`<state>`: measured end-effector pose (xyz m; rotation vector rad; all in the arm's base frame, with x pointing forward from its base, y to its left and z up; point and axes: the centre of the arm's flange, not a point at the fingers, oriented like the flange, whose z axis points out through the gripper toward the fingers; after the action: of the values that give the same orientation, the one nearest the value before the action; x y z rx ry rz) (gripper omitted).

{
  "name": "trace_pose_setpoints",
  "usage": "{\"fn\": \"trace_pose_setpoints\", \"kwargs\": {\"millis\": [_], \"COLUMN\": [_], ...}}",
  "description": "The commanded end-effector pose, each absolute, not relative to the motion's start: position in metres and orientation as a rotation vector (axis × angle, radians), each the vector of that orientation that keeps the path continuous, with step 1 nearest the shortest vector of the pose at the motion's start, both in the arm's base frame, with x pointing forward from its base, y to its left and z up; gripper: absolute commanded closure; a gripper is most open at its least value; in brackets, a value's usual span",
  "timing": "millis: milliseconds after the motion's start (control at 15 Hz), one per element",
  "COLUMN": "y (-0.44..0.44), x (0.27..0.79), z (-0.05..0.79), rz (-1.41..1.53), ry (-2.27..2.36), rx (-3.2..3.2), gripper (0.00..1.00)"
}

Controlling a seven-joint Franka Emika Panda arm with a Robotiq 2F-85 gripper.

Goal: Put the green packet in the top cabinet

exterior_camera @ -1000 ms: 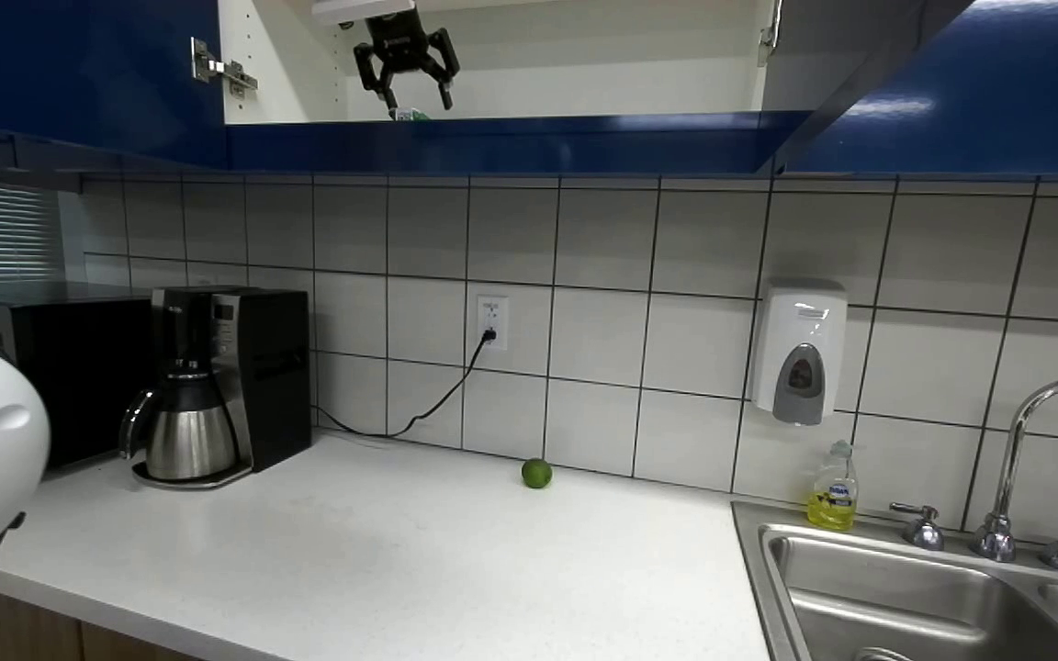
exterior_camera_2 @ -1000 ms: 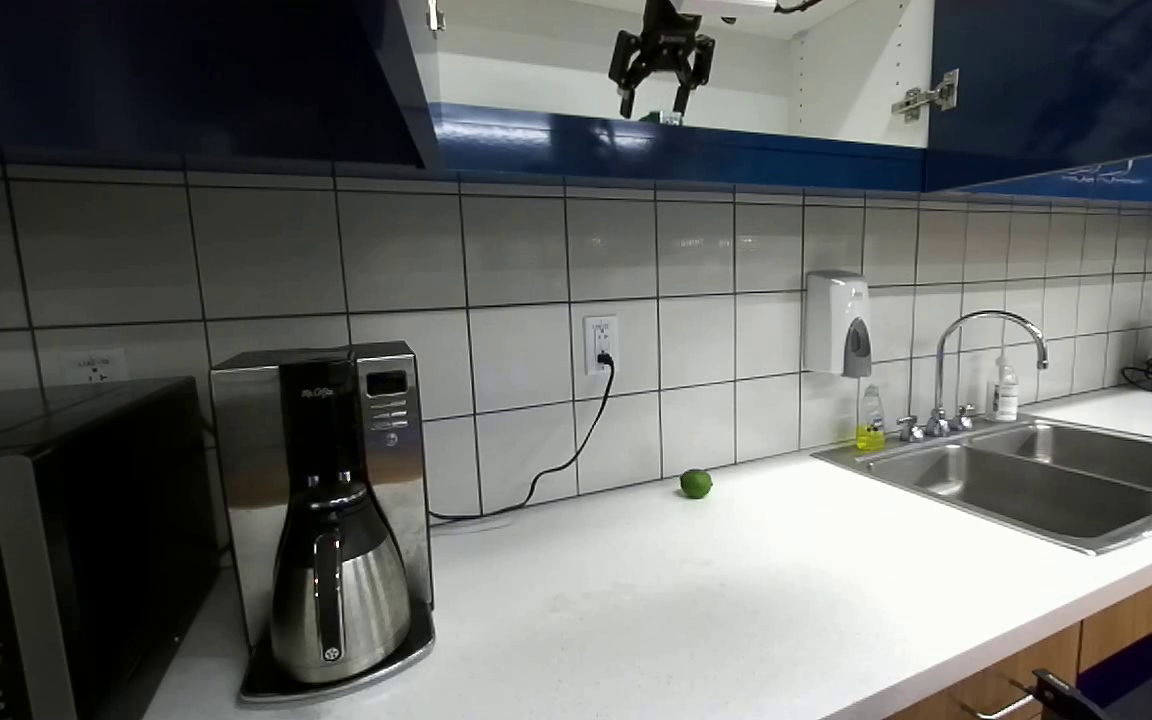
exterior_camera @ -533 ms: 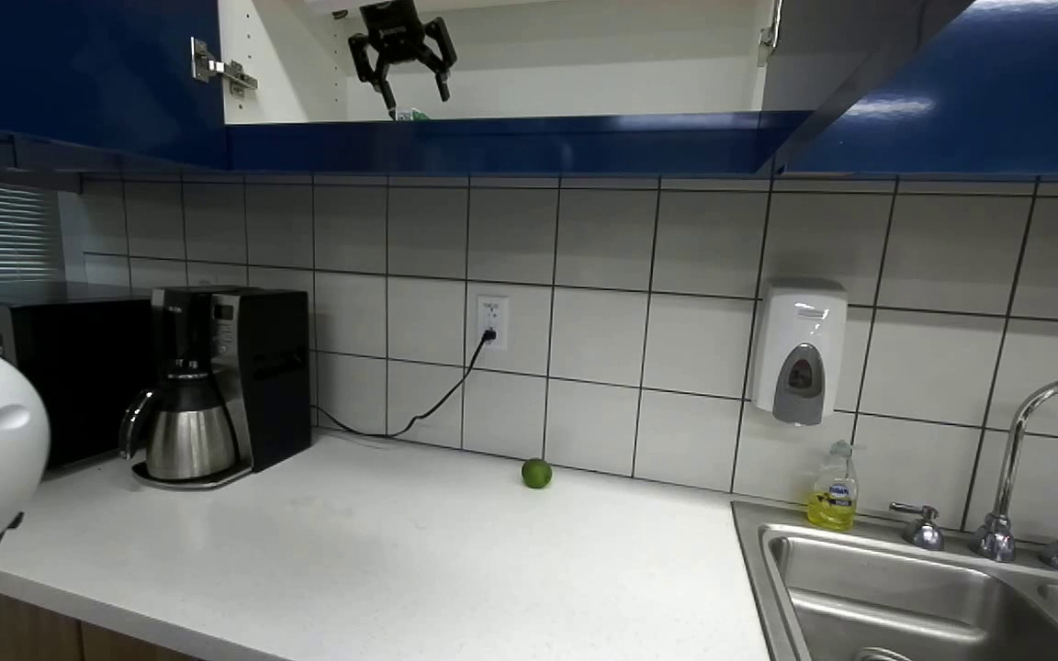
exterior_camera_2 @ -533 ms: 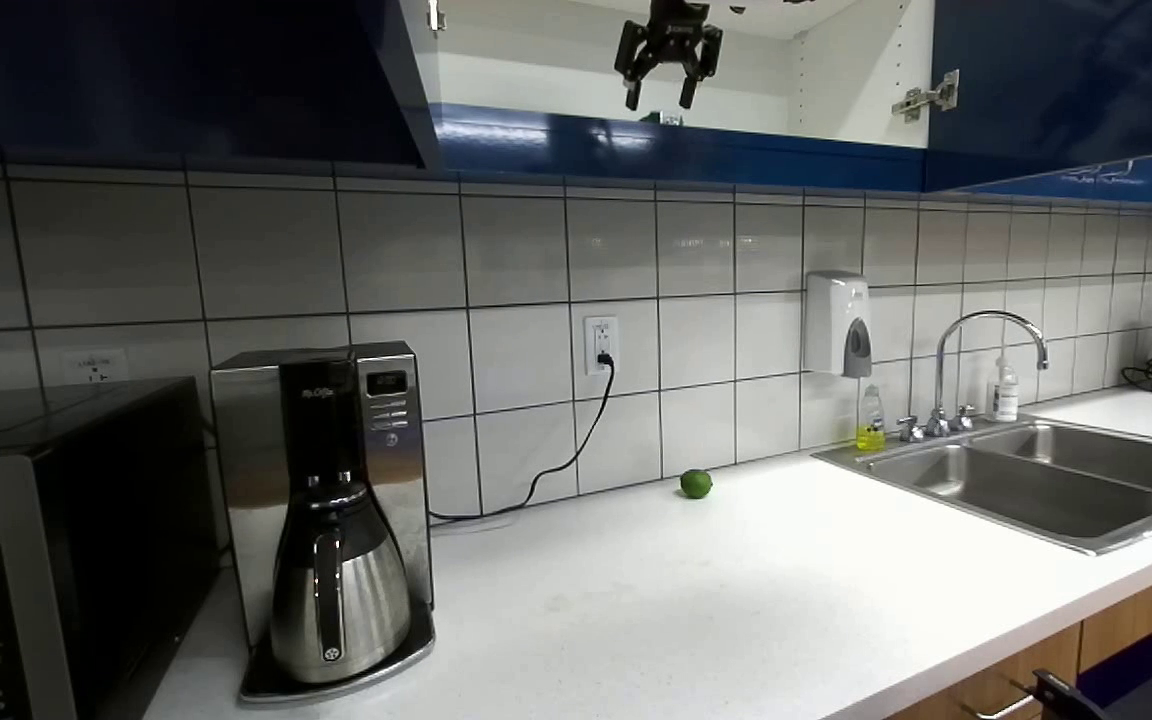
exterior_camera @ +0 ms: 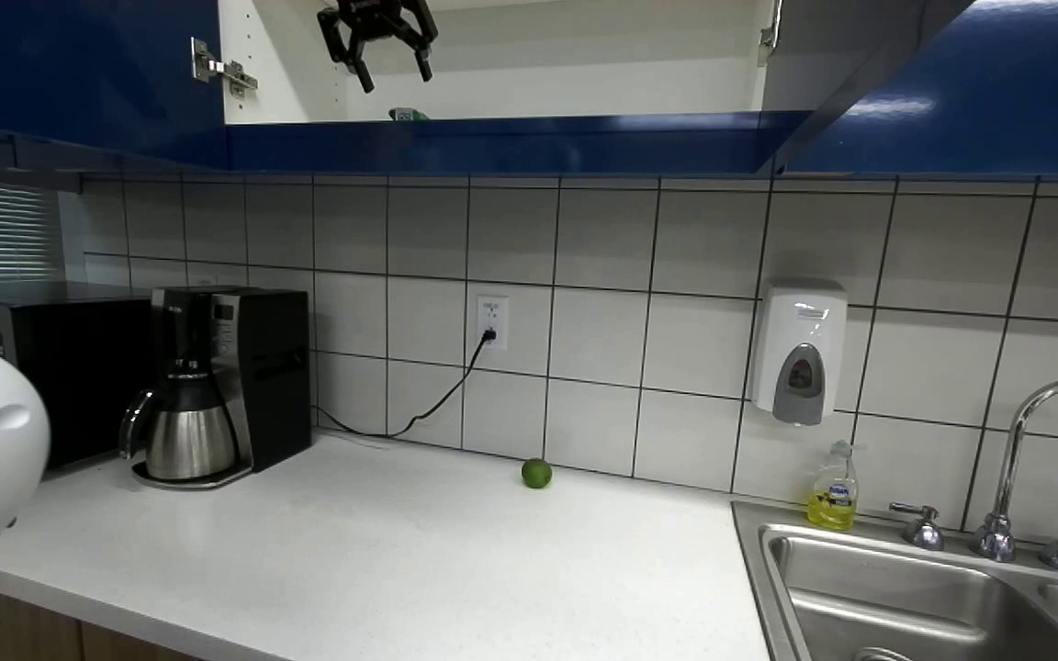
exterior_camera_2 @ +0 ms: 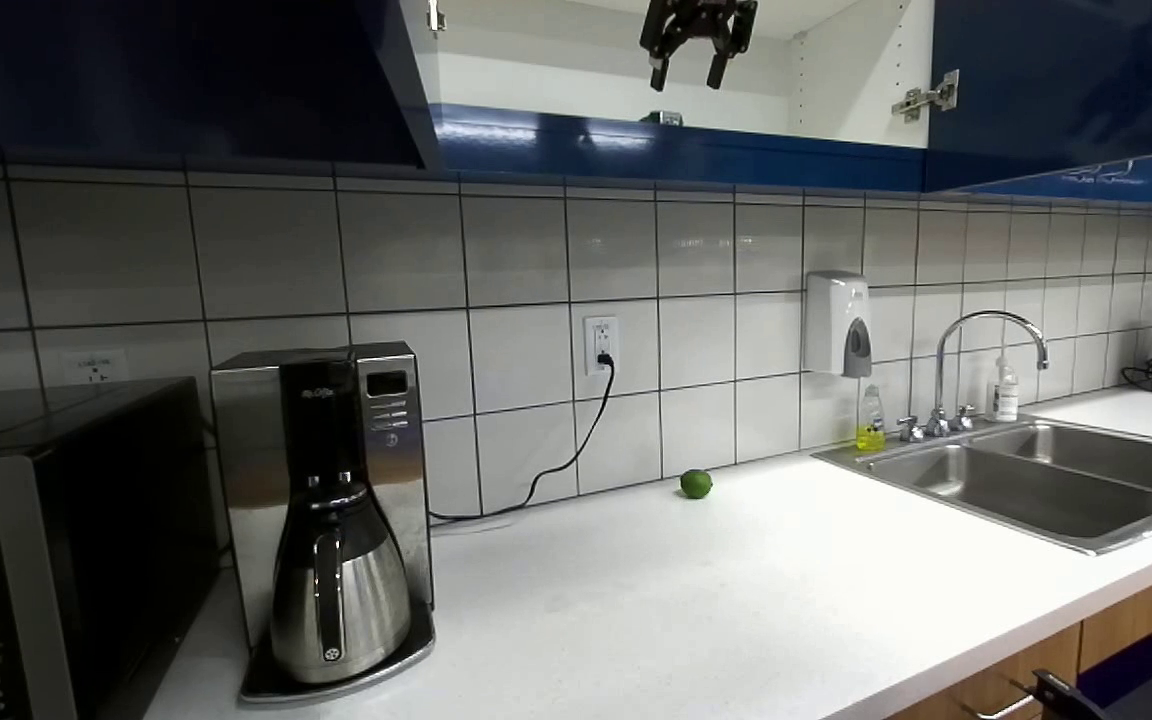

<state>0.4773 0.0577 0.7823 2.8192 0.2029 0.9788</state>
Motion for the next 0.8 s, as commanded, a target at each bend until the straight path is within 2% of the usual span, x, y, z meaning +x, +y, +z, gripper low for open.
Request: {"fn": "trace_pose_setpoints", "kwargs": {"millis": [0,400,733], "y": [0.049,0.037,0.025], "x": [0.430,0.385,0.372], "z": [0.745,0.665,0.581], "rz": [1.019,1.014,0.914], "ry": [0.251,0.303,0.313], "rx": [2.801,2.819,2.902], "gripper": [0.00,0.00,0.00]}}
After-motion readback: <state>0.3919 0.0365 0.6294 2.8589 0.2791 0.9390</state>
